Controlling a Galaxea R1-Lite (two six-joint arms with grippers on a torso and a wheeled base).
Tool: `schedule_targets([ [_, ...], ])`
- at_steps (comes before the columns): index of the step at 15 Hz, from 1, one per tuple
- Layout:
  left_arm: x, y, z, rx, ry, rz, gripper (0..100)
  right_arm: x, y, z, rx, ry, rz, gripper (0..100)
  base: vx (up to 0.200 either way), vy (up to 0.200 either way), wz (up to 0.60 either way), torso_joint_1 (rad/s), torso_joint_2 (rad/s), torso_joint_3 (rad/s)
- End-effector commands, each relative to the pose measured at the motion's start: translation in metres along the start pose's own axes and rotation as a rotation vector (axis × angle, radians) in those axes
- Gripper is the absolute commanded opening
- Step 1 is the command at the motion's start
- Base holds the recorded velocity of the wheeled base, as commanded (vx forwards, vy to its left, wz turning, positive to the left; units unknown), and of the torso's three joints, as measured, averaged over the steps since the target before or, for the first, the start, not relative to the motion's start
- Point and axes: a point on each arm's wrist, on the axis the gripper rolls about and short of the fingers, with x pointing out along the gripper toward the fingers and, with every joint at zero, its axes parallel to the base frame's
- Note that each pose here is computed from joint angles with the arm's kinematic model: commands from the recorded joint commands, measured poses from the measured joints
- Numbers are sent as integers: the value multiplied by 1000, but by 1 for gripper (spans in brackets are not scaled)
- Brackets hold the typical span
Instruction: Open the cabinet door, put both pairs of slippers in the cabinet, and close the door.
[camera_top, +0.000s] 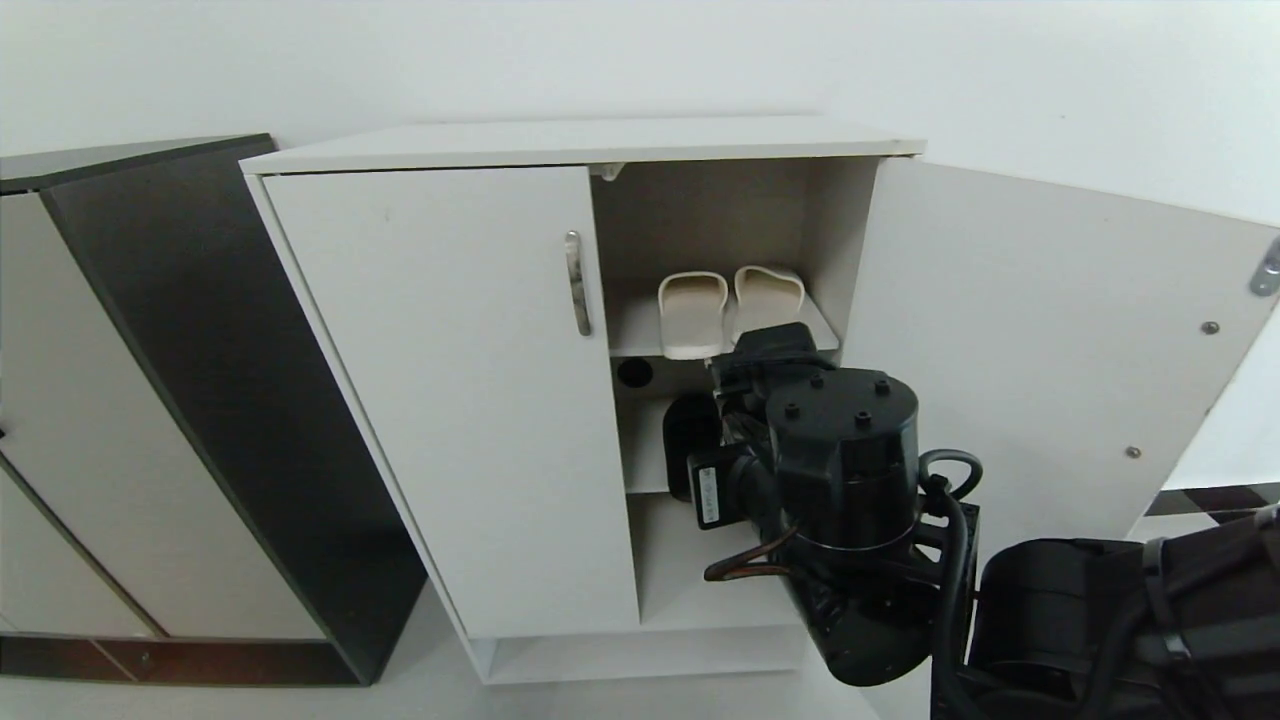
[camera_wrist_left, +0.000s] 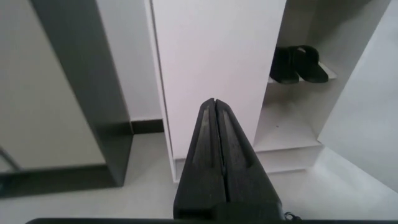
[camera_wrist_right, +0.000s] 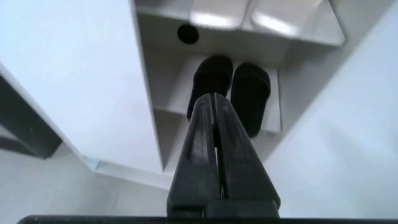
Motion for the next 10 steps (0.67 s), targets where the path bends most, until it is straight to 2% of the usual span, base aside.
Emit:
schedule_targets([
  [1, 0, 0, 0, 0, 0, 0, 0, 6, -3, -6, -13, 15, -14, 0, -200, 0, 0, 7, -2, 7],
  [5, 0, 0, 0, 0, 0, 0, 0, 10, -5, -10, -7, 13, -12, 0, -200, 0, 0, 4, 2, -1],
  [10, 0, 0, 0, 0, 0, 0, 0, 14, -10, -12, 26, -26, 34, 0, 0, 0, 0, 0, 0, 0],
])
